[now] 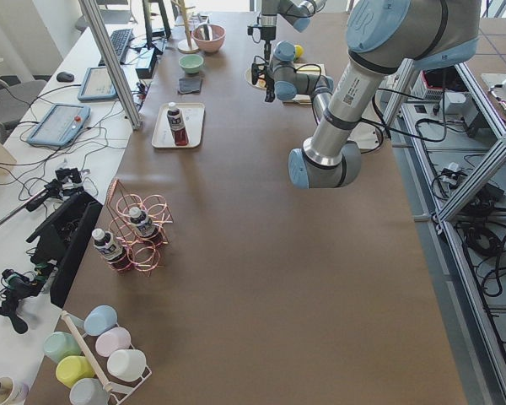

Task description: Place donut on tray

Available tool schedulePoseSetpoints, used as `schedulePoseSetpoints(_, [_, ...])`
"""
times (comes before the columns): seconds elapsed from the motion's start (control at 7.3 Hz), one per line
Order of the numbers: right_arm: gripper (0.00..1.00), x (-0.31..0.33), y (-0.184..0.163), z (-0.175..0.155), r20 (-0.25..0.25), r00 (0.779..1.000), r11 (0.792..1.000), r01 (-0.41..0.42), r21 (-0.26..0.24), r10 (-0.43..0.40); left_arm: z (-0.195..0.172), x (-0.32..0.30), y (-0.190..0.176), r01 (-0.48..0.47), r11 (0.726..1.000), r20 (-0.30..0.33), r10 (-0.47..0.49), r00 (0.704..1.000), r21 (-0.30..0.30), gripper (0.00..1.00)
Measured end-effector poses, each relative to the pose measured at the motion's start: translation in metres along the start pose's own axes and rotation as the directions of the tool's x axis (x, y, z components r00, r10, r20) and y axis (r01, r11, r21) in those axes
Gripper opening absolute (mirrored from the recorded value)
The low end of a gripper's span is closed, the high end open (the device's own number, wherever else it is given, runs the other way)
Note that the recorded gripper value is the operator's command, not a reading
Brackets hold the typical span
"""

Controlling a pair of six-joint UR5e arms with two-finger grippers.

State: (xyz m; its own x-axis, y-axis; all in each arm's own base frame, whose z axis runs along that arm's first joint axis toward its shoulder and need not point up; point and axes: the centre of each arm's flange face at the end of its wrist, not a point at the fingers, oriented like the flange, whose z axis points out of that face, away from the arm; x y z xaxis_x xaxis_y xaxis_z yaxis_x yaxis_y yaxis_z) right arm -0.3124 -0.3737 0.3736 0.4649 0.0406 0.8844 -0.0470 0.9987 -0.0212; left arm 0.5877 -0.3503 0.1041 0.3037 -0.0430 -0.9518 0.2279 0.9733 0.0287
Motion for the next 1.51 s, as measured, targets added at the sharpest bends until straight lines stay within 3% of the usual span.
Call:
schedulePoseSetpoints(0.41, [0.00,0.006,-0.008,0.008,-0.018,1.000,1.000,-0.017,0.001,0.017,-0.057,-0.080,-0.043,-0.080,0.996,0.009,0.081,0.997,-0.039,0.98])
schedulePoseSetpoints(0.68, [0.00,0.000,-0.041,0.017,-0.061,0.996,0.998,-0.067,0.020,0.069,-0.090,-0.145,-0.074,-0.148,0.988,0.044,0.151,0.988,-0.053,0.98])
schedulePoseSetpoints(1.1, [0.00,-0.086,-0.138,0.027,-0.162,0.964,0.978,-0.203,0.052,0.209,-0.118,-0.224,-0.113,-0.220,0.973,0.062,0.224,0.973,-0.072,0.98])
schedulePoseSetpoints(1.51, [0.00,-0.156,-0.243,0.052,-0.205,0.915,0.937,-0.336,0.098,0.349,-0.139,-0.269,-0.135,-0.273,0.959,0.077,0.278,0.957,-0.072,0.98])
